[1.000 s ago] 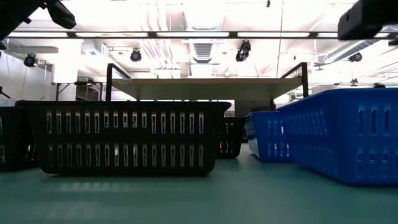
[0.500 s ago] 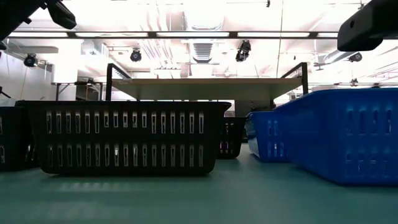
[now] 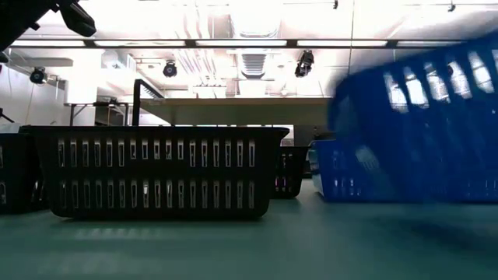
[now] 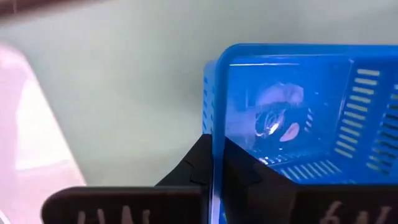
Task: Stack baskets on shelf by color
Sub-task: Put the bottom blue bin on the shelf
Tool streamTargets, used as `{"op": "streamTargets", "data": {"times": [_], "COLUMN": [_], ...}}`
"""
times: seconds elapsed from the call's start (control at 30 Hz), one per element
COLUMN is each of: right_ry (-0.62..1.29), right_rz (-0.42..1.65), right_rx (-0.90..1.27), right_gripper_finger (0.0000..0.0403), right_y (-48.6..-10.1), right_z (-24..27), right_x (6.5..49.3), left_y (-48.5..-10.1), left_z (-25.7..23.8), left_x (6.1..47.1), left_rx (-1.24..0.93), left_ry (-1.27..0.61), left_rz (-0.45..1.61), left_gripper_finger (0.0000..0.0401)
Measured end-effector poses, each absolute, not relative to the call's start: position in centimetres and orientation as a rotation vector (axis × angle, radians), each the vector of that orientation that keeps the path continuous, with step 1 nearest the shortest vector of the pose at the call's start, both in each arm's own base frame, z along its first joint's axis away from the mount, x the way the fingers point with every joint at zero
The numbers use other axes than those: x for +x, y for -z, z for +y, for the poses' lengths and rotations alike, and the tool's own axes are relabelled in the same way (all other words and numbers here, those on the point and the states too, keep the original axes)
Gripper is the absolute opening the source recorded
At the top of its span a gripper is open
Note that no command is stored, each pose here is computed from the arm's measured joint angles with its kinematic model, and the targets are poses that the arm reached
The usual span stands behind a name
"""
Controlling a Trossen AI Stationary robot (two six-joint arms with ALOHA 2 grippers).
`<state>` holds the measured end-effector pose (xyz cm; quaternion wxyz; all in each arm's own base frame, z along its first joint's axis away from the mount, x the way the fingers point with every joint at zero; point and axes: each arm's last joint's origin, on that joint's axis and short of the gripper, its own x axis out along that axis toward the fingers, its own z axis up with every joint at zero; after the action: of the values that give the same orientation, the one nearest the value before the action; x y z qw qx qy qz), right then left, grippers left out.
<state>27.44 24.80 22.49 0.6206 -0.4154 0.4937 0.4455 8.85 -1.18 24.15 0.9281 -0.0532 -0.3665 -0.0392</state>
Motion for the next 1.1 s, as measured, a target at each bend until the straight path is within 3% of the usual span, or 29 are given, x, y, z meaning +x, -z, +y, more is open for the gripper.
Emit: {"op": "streamTargets", "data": {"times": [0.17,0.27,0.37,0.57,0.83,1.1], "right_ry": [-0.869,-0.631,-0.389,-0.119,0.230,0.340], "right_rz": [1.061,1.011,0.967,0.932,1.103,1.336], "right_rx": [-0.900,-0.851,-0.703,-0.427,-0.136,-0.037], "right_gripper_finger": [0.0009,0.0008,0.0008,0.0008,0.0008,0.0008], "right_y": [-25.5,-27.7,-30.0,-34.1,-36.7,-36.1], "right_z": [25.5,25.5,24.5,20.2,10.7,2.4], "right_x": [28.5,29.4,30.8,33.8,35.3,35.1], "left_y": [-24.1,-24.1,-24.0,-23.9,-23.9,-23.9], "left_z": [-1.2,-1.2,-1.2,-1.2,-1.2,-1.2], "left_x": [8.9,9.0,9.1,9.3,9.3,9.3], "left_rx": [-0.109,-0.108,-0.107,-0.105,-0.105,-0.106], "left_ry": [0.080,0.080,0.080,0.080,0.079,0.080], "left_rz": [-0.750,-0.742,-0.730,-0.717,-0.718,-0.717], "left_gripper_finger": [0.0000,0.0000,0.0000,0.0000,0.0000,0.0000]}}
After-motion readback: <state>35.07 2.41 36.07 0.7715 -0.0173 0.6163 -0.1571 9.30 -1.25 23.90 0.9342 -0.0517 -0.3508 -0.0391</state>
